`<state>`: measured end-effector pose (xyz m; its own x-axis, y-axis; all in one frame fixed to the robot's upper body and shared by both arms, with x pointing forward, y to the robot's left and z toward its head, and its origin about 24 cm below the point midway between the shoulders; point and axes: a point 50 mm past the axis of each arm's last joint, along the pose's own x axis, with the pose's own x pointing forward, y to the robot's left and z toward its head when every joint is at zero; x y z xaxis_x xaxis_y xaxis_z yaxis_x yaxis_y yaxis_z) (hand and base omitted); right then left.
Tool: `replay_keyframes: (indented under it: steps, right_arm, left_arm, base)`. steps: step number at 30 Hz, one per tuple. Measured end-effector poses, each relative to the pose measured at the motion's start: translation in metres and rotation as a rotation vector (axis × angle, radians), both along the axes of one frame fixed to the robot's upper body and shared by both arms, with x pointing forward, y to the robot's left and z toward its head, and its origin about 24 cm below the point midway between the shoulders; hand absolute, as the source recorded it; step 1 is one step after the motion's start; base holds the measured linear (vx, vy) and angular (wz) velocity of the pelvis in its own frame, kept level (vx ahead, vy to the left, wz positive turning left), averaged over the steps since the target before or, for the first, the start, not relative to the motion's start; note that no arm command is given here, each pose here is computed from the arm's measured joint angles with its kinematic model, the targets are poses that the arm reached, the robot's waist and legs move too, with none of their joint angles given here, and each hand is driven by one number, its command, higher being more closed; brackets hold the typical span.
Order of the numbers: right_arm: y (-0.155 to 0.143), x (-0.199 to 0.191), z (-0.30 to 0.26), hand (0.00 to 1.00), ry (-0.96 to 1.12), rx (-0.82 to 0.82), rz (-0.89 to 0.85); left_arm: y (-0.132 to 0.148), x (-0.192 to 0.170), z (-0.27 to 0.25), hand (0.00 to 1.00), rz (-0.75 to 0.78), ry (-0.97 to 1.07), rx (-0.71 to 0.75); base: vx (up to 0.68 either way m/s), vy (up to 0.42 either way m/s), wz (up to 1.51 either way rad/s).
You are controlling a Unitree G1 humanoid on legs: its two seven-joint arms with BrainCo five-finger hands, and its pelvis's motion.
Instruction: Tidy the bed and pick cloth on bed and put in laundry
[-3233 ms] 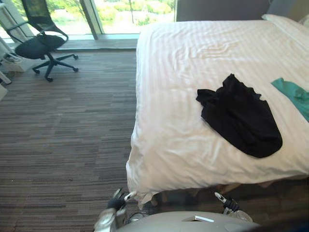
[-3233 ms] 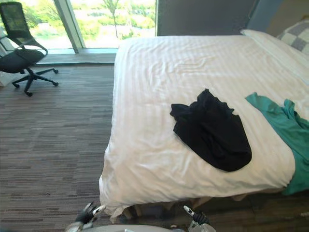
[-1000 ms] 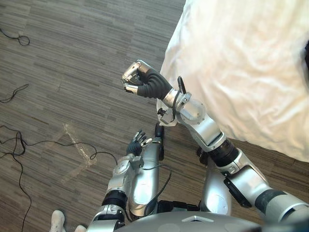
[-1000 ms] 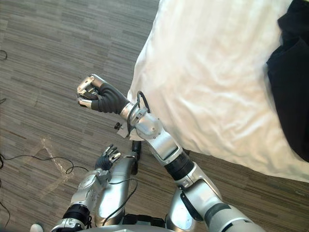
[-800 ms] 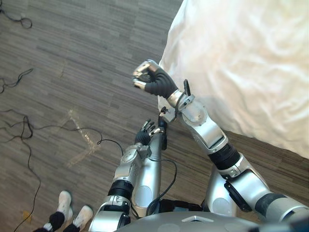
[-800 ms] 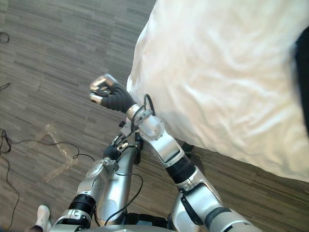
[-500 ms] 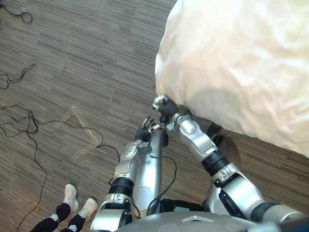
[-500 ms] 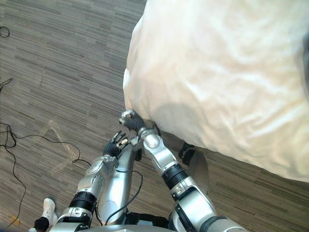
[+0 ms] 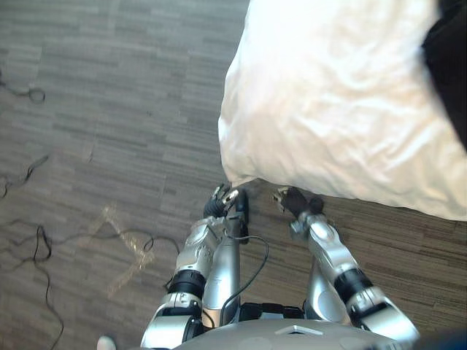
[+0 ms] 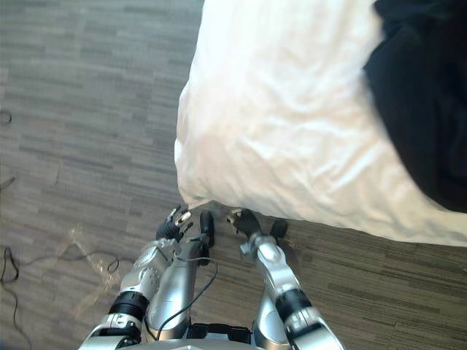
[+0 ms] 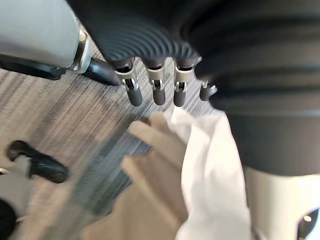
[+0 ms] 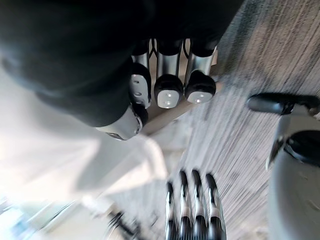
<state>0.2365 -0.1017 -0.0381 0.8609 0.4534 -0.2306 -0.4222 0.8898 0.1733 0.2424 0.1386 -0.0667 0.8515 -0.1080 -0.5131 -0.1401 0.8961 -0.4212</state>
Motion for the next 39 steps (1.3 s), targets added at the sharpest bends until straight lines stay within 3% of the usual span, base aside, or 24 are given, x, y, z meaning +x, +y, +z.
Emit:
replay_keyframes:
  steps: [3,5,8,13,20,25,30,35,39]
  right_arm:
    - [0.004,-0.036,-0.007,1.00,0.026,0.086,0.103]
    - [0.014,-0.064,-0.003,1.00,0.037,0.240,0.230]
    - [0.032,-0.084,0.003,1.00,0.080,0.426,0.407]
    - [0.066,-0.103,0.019,1.00,0.105,0.574,0.730]
    - [0.097,-0.074,0.054,1.00,-0.047,0.575,0.886]
    - [0.120,-0.014,0.116,1.00,-0.315,0.470,0.752]
    - [0.124,0.018,0.169,1.00,-0.467,0.481,0.562]
    - [0.099,0.056,0.218,1.00,-0.602,0.495,0.307]
    - [0.067,0.085,0.222,1.00,-0.575,0.515,0.072]
  left_arm:
    - [0.003,-0.031,-0.021,0.00,-0.033,0.115,0.031]
    - [0.003,-0.059,-0.039,0.00,-0.091,0.226,0.074]
    - [0.006,-0.085,-0.054,0.00,-0.192,0.324,0.120]
    - [0.004,-0.103,-0.066,0.00,-0.315,0.413,0.184]
    - [0.025,-0.096,-0.066,0.00,-0.309,0.365,0.285]
    - [0.032,-0.067,-0.054,0.00,-0.266,0.232,0.312]
    - [0.022,-0.048,-0.045,0.00,-0.184,0.139,0.241]
    - [-0.009,-0.010,-0.023,0.00,-0.178,0.015,0.153]
    - [-0.027,0.009,-0.008,0.00,-0.170,-0.038,0.119]
  base:
    - [0.10,0.045,-0.43]
    - [0.17,0.023,-0.27]
    - [0.17,0.014,-0.08]
    - [0.07,0.033,0.00]
    - [-0.07,0.019,0.18]
    - [-0.15,0.010,0.09]
    - [-0.03,0.000,0.10]
    - [-0.01,-0.038,0.15]
    - [-0.07,-0.054,-0.01]
